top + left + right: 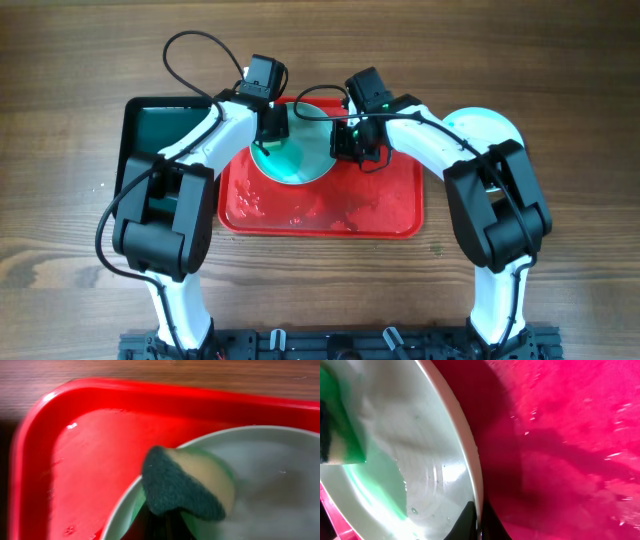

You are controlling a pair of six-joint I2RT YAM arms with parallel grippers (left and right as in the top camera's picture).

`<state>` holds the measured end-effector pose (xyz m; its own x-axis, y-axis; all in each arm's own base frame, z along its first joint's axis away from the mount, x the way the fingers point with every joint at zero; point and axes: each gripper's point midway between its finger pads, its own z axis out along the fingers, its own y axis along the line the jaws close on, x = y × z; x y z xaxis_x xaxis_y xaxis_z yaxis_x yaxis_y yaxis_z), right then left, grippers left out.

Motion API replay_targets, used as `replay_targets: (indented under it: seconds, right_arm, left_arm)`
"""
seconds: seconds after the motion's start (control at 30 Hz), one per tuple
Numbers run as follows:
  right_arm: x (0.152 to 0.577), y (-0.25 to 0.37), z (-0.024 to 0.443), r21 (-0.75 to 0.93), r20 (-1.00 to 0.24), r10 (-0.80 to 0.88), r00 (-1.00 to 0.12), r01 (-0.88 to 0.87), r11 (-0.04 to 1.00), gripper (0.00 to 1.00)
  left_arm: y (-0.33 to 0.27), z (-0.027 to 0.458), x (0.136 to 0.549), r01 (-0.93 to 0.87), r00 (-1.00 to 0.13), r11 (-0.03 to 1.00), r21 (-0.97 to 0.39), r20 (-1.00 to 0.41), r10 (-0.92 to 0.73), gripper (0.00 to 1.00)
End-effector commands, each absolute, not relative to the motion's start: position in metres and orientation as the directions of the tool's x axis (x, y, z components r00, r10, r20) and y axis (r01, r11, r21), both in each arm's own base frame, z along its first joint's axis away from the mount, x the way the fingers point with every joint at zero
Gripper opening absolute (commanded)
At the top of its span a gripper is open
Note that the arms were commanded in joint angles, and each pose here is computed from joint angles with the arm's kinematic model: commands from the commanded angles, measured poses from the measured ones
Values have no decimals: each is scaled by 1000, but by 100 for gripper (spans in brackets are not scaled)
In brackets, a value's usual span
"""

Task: Clean dirty plates on tray and stack at the side
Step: 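Scrub the last plate with the sponge in the left gripper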

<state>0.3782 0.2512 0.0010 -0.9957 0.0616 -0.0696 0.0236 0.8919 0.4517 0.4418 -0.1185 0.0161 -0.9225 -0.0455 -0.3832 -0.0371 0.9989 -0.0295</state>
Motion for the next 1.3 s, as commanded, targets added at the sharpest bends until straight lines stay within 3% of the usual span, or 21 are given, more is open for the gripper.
replay_targets:
  seconds: [0.0,0.17,0.47,0.57,0.67,0.7,0.87,0.97,1.03,1.13,1.27]
  right_arm:
    - [374,241,-19,399,-48,46,-998,23,917,4]
    - [373,242,-19,398,-47,44,-998,22,917,4]
    - [373,242,-19,398,-48,42,-998,20,917,4]
    - [373,242,-19,399,-47,42,-998,20,917,4]
    - [373,242,-18,401,-46,41,-998,20,916,4]
    - [373,242,-18,401,-46,41,-998,19,916,4]
    - [374,245,-18,404,-55,36,-998,11,915,4]
    - [374,246,-18,405,-56,35,-998,9,914,4]
    - [373,245,-18,404,-54,34,-998,10,915,4]
    - [372,247,-17,415,-45,37,-998,15,910,4]
    - [370,254,-14,455,-29,29,-999,13,890,4]
  left_arm:
    - [-175,9,428,190,-941,935,-299,-328,86,4]
    - [-211,20,399,279,-950,823,-494,-268,161,4]
    - [-194,6,311,446,-874,765,-464,-42,484,4]
    - [-173,-4,322,404,-904,849,-341,-10,427,4]
    - [-127,-14,362,170,-984,985,-22,-59,169,4]
    - [-125,-13,369,143,-986,990,-6,-85,142,4]
    - [-172,-7,380,283,-951,944,-171,-180,253,4]
    - [-219,3,354,474,-880,802,-364,-208,426,4]
    - [-236,7,337,538,-841,733,-415,-209,499,4]
    - [-239,5,337,544,-838,742,-391,-210,504,4]
    - [-210,-1,376,351,-928,898,-266,-225,296,4]
